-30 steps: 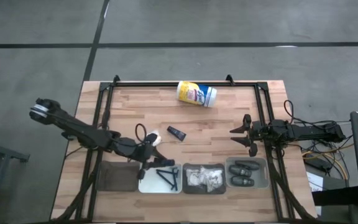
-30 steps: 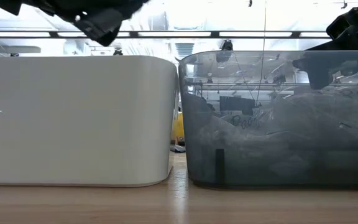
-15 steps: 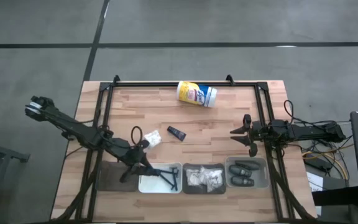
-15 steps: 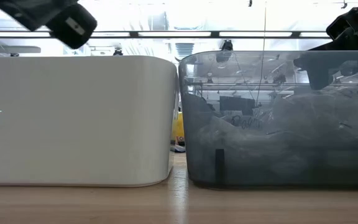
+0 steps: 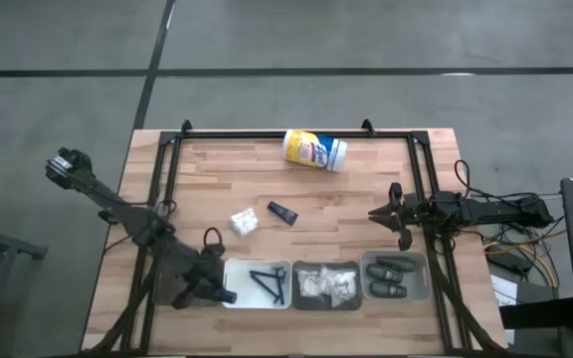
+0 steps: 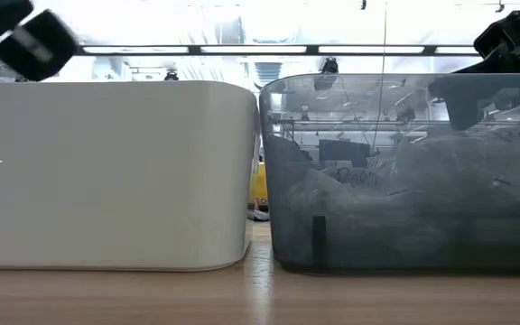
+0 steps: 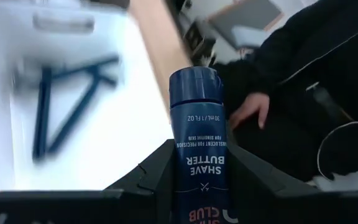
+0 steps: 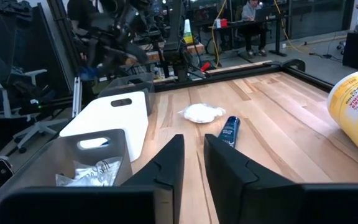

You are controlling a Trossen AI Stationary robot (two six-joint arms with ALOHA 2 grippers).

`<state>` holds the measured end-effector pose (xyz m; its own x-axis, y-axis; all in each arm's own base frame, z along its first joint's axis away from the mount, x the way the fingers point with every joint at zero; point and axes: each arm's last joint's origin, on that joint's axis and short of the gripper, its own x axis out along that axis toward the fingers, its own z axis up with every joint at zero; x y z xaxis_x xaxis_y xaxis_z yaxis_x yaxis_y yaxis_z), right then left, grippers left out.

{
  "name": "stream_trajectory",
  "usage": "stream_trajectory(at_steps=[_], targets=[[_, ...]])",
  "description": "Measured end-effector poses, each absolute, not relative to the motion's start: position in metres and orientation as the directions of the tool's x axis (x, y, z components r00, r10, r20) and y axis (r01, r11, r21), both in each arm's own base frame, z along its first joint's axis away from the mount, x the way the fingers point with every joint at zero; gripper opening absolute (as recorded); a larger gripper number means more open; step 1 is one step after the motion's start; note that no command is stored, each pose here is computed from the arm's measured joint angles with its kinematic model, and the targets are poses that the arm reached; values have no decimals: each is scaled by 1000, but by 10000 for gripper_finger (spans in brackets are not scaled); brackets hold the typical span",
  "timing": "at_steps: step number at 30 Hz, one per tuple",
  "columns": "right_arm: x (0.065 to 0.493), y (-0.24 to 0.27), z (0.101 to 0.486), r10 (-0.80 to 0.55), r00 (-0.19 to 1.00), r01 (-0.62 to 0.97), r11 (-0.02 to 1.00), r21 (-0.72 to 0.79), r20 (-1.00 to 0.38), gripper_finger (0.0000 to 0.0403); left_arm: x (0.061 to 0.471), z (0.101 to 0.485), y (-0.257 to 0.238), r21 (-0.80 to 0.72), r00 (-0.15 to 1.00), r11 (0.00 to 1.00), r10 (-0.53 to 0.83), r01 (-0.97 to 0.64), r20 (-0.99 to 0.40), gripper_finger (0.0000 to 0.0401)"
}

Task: Pick & Place Travel size toiletries
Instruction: Put the dark blue shave cream into the left black bin

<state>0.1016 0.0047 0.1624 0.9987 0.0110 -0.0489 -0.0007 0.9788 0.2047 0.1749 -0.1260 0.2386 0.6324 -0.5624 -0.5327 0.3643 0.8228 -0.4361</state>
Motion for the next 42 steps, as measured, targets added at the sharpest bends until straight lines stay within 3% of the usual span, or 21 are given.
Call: stream_trajectory(at_steps=[7, 16, 23, 42], targets=[[102, 5, 162, 11, 999, -1, 979, 205, -49, 45, 163, 230, -128, -536, 553, 821, -545, 198, -631, 130], [102, 5, 162, 11, 999, -1, 979, 204, -49, 39, 152, 235, -127, -552, 521, 806, -573, 216, -633, 127], [102, 5, 162, 11, 999, -1, 979, 205, -49, 57, 138, 242, -114, -535, 531, 823, -544, 189, -650, 126], [102, 5, 162, 11, 999, -1, 979, 205, -49, 113, 113, 228, -92, -443, 403, 887, -360, -132, -841, 126]])
